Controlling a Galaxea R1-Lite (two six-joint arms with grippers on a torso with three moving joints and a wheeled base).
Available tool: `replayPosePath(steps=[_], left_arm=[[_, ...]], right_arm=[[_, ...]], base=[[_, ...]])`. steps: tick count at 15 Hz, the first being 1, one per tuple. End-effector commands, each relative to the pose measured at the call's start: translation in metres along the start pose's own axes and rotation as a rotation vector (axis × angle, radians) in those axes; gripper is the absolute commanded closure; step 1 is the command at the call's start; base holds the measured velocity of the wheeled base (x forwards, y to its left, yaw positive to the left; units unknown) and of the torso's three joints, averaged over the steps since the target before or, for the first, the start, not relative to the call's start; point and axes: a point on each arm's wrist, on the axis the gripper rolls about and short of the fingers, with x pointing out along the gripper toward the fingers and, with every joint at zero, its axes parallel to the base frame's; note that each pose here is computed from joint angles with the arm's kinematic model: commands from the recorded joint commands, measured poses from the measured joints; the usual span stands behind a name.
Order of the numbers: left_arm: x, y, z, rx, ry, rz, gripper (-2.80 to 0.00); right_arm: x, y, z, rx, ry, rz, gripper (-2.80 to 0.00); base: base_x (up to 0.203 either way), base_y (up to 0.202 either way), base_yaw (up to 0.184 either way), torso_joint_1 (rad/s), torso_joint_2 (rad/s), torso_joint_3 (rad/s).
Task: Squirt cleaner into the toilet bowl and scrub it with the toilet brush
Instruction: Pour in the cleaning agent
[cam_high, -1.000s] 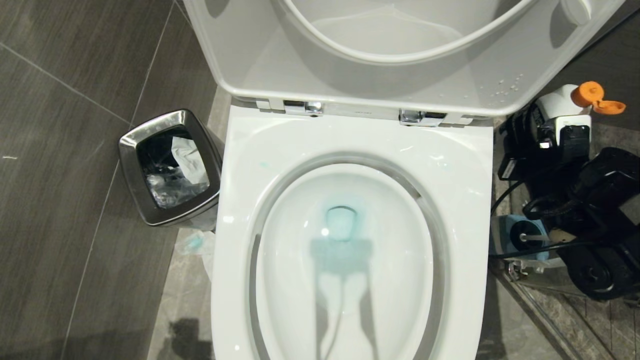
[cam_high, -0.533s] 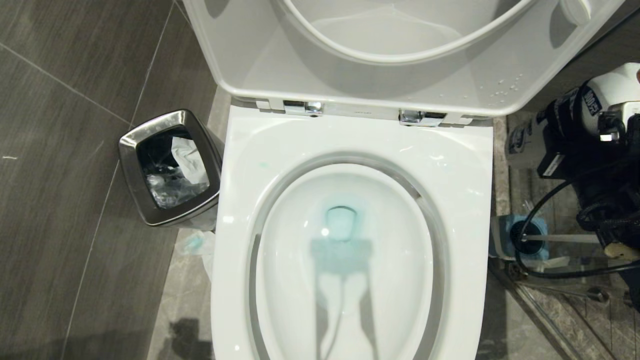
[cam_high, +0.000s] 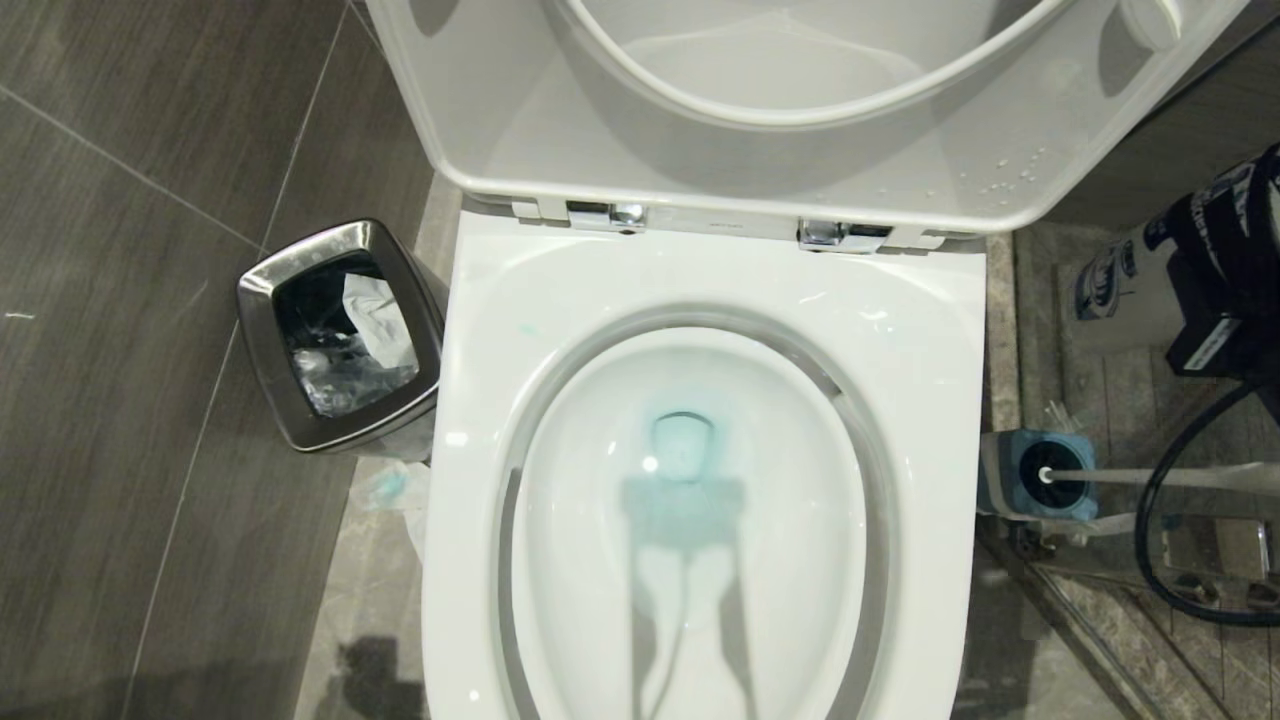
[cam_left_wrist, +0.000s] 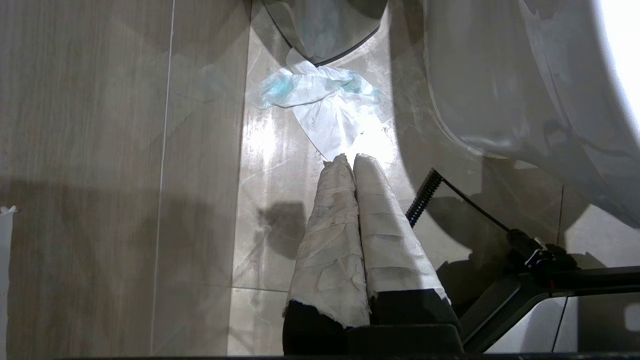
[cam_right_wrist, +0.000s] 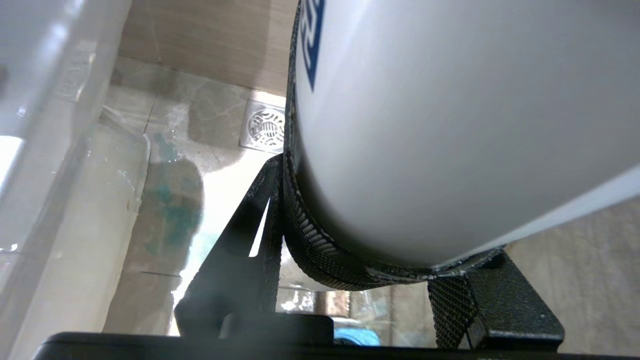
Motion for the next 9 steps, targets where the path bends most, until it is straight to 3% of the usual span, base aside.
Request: replayPosePath(steps=[1,9], left_arm=[[0.000,0.000,0.000,0.001,-0.001,-0.001,0.00],[0.000,0.000,0.000,-0.019,-0.002,0.014,0.00]], right_arm=[[-0.015,-0.011,0.020,0.015,-0.043,-0.012,0.00],[-0.030,-0.019,0.032,0.013,-0.038,-0.010,0.00]], base=[[0.000,0.000,0.000,0.000,0.00,0.000],[0.000,0.000,0.000,0.002,0.00,0.022]])
